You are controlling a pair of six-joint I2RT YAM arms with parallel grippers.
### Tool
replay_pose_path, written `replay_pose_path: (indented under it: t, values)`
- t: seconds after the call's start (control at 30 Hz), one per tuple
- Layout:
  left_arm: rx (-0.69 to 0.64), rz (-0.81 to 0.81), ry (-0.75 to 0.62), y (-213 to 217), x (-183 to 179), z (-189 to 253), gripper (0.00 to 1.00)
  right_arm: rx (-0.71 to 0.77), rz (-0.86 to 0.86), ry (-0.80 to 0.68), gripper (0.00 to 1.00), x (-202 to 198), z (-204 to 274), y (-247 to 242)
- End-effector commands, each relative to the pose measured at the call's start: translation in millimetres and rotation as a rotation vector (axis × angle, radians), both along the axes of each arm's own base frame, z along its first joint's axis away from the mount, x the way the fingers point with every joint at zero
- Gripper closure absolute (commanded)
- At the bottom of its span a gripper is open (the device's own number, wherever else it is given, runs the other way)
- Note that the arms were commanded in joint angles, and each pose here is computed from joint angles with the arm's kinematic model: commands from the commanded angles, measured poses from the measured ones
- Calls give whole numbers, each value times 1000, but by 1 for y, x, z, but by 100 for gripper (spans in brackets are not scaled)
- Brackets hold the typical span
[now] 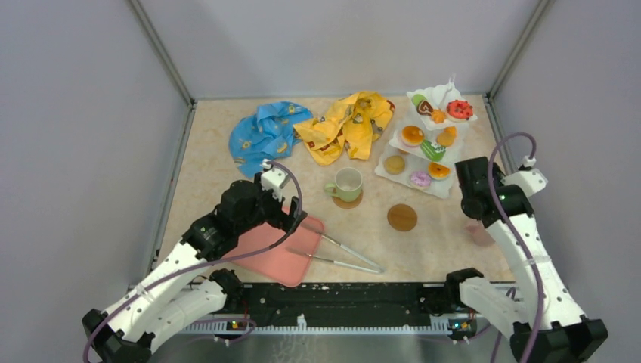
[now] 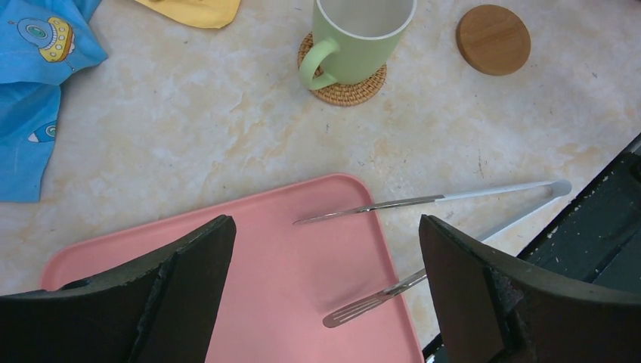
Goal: Serve the afternoon tea
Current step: Move the cup to the center of the board.
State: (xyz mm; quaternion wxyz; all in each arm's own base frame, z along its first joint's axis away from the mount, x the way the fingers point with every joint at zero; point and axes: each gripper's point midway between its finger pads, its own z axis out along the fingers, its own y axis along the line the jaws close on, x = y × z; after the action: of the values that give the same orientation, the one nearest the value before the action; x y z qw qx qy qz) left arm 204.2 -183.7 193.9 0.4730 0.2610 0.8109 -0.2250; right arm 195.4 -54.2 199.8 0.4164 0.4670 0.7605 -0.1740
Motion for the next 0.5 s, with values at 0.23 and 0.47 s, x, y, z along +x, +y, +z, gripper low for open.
replay_pose_path:
  t: [0.23,0.47]
  values:
    - [-28,-18,-36,-3,1,10,3,44,10,-6,41,24,-30,-25]
    - [-27,-19,-35,-4,1,9,3,64,-43,4,61,16,-53,-30]
